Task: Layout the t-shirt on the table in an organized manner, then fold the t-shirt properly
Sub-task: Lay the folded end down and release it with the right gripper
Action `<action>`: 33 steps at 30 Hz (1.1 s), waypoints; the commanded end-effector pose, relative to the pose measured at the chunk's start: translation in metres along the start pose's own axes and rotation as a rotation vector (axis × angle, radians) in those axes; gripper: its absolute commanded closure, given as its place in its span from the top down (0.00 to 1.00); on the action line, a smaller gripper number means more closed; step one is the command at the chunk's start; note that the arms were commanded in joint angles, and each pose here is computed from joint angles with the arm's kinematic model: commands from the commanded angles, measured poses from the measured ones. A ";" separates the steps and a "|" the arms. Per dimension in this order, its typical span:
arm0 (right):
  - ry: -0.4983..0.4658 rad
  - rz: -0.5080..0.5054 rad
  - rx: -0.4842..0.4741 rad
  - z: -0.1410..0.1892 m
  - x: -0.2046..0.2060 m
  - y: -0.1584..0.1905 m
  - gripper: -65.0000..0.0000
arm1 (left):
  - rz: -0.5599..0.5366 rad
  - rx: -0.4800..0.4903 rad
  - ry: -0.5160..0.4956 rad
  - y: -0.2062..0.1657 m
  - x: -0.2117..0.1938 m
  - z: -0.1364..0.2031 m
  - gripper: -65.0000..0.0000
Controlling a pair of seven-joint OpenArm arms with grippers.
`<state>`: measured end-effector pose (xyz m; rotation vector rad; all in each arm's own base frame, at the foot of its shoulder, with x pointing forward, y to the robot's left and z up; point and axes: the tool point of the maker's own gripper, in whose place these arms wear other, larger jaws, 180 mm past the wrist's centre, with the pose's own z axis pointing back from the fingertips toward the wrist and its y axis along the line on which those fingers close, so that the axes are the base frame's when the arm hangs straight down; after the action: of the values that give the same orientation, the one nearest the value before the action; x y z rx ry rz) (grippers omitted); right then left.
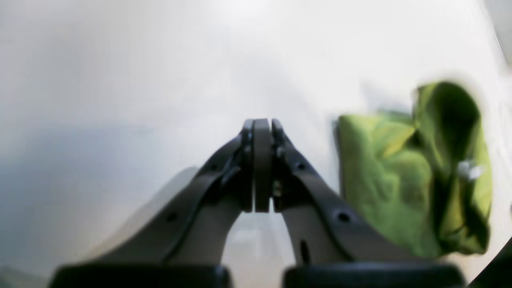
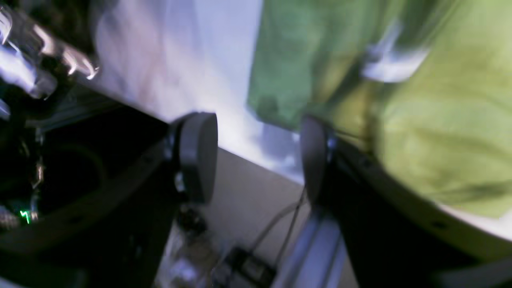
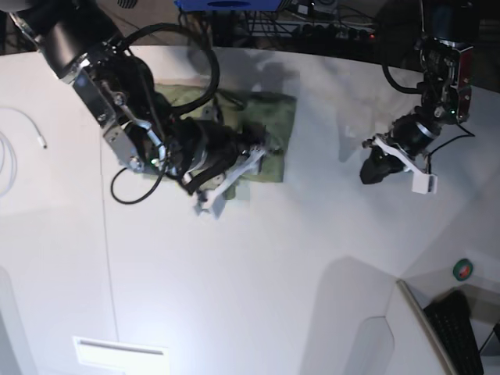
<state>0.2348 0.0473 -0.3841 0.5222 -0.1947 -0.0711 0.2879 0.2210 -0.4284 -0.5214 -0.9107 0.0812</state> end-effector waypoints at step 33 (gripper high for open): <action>-0.134 -0.182 -0.105 0.025 -0.002 -0.082 0.00 | 0.010 -0.092 0.019 -0.034 -0.008 -0.002 0.00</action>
<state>0.2168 -0.0357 -0.4135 0.4181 -0.2356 -0.3020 0.2704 0.1829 -0.4333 -0.6065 -0.8468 0.0489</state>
